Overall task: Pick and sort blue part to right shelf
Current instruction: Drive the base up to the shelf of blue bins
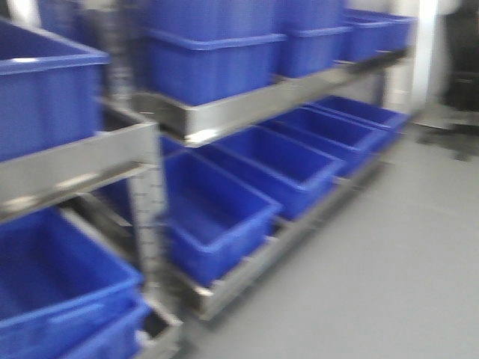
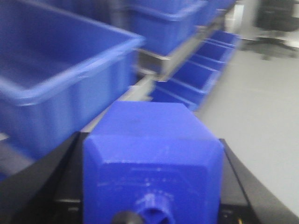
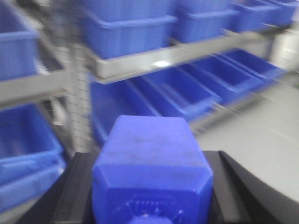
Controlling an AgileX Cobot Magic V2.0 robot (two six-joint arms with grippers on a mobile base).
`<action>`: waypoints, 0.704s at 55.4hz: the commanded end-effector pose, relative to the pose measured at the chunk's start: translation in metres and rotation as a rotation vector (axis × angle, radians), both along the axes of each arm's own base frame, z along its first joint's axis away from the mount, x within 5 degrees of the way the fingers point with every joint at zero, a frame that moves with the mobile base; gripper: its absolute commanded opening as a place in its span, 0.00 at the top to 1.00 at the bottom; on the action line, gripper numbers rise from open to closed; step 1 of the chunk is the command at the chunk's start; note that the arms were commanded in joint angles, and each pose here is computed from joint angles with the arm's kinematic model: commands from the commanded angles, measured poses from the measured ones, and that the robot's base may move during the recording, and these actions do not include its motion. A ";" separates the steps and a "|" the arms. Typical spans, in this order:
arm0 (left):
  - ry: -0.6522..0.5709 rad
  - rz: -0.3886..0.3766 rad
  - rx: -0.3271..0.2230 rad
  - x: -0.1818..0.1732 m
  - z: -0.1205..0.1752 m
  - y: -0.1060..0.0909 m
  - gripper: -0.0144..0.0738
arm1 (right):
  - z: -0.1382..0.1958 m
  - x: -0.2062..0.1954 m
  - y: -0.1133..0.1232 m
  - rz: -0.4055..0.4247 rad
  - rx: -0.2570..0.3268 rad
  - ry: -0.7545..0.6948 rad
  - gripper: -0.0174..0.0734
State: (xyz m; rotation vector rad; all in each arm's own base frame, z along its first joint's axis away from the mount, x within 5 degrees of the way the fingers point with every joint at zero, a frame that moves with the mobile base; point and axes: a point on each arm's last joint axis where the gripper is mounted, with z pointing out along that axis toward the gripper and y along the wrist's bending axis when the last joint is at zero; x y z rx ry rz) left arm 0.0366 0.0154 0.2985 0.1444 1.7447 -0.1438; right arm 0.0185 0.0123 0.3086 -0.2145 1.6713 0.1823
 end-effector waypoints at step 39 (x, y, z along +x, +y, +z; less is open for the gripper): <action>-0.085 -0.033 -0.009 0.001 0.014 -0.003 0.46 | 0.017 0.000 -0.001 -0.018 0.026 -0.103 0.62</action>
